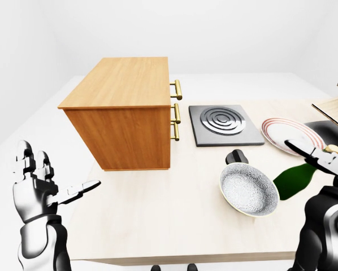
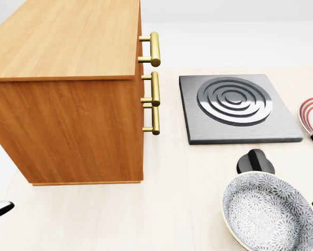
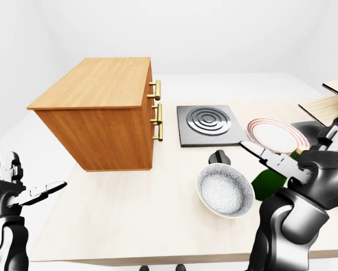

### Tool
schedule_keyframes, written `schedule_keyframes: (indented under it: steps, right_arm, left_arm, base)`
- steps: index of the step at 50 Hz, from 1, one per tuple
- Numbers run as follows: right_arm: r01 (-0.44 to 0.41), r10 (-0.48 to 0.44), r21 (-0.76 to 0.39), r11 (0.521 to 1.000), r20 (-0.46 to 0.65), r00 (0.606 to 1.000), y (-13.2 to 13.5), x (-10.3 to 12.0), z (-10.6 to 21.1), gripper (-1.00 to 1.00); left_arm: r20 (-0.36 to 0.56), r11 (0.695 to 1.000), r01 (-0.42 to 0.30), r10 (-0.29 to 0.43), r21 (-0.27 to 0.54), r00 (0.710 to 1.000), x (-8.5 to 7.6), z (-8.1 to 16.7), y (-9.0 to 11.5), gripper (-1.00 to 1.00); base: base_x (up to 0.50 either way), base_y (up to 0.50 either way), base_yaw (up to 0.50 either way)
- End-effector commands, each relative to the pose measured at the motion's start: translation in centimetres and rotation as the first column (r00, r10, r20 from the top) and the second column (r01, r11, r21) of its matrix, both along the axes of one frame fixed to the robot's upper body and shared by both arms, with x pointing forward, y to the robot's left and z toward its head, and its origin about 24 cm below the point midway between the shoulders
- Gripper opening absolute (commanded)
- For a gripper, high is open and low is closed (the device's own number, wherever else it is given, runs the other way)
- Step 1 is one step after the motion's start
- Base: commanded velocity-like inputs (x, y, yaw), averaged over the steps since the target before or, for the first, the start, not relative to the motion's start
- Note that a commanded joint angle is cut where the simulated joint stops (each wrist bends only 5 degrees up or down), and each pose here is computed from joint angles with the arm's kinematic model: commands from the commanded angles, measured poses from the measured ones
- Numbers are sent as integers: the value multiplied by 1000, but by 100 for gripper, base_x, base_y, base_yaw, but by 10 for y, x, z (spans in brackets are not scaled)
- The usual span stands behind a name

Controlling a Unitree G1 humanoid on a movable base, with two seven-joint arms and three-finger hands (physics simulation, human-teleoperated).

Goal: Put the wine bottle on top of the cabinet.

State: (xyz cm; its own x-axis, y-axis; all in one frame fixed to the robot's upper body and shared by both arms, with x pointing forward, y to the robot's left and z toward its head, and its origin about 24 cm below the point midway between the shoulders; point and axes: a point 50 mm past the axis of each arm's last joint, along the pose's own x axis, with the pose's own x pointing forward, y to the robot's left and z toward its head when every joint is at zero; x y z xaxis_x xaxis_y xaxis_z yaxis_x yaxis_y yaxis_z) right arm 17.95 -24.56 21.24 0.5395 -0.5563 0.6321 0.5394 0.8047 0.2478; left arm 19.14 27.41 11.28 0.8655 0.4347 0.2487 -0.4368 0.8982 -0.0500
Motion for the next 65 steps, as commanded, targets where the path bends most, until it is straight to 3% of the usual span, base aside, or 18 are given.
schedule_keyframes:
  steps: [1, 9, 21, 35, 51, 65]
  right_arm:
    - [67, -68, 62, 996, 8, 998, -15, -6, -3, 100]
    - [97, -93, 139, 985, -35, 995, -25, -3, -15, 100]
    - [210, -191, 203, 956, -109, 976, -40, -1, -31, 100]
    - [231, -198, 232, 945, -157, 968, -46, 4, -42, 100]
    - [272, -244, 175, 946, -166, 955, -54, 8, -37, 100]
    - [315, -304, 43, 948, -167, 938, -59, 5, -27, 100]
  left_arm:
    - [-1, 1000, -1, 1, 0, 1000, 0, 0, 0, 100]
    - [2, 1000, -2, 2, -1, 1000, -1, 0, 1, 100]
    - [5, 1000, -2, 2, -2, 1000, -1, 1, 1, 100]
    - [-4, 1000, -1, 1, -7, 1000, -1, -2, 1, 100]
    - [-10, 1000, -1, 1, -9, 1000, 0, -3, 1, 100]
    - [-16, 1000, -4, 4, -6, 1000, -1, -4, 1, 100]
  base:
    - [0, 0, 0]
    - [0, 0, 0]
    - [0, 0, 0]
    - [0, 0, 0]
    - [0, 0, 0]
    - [0, 0, 0]
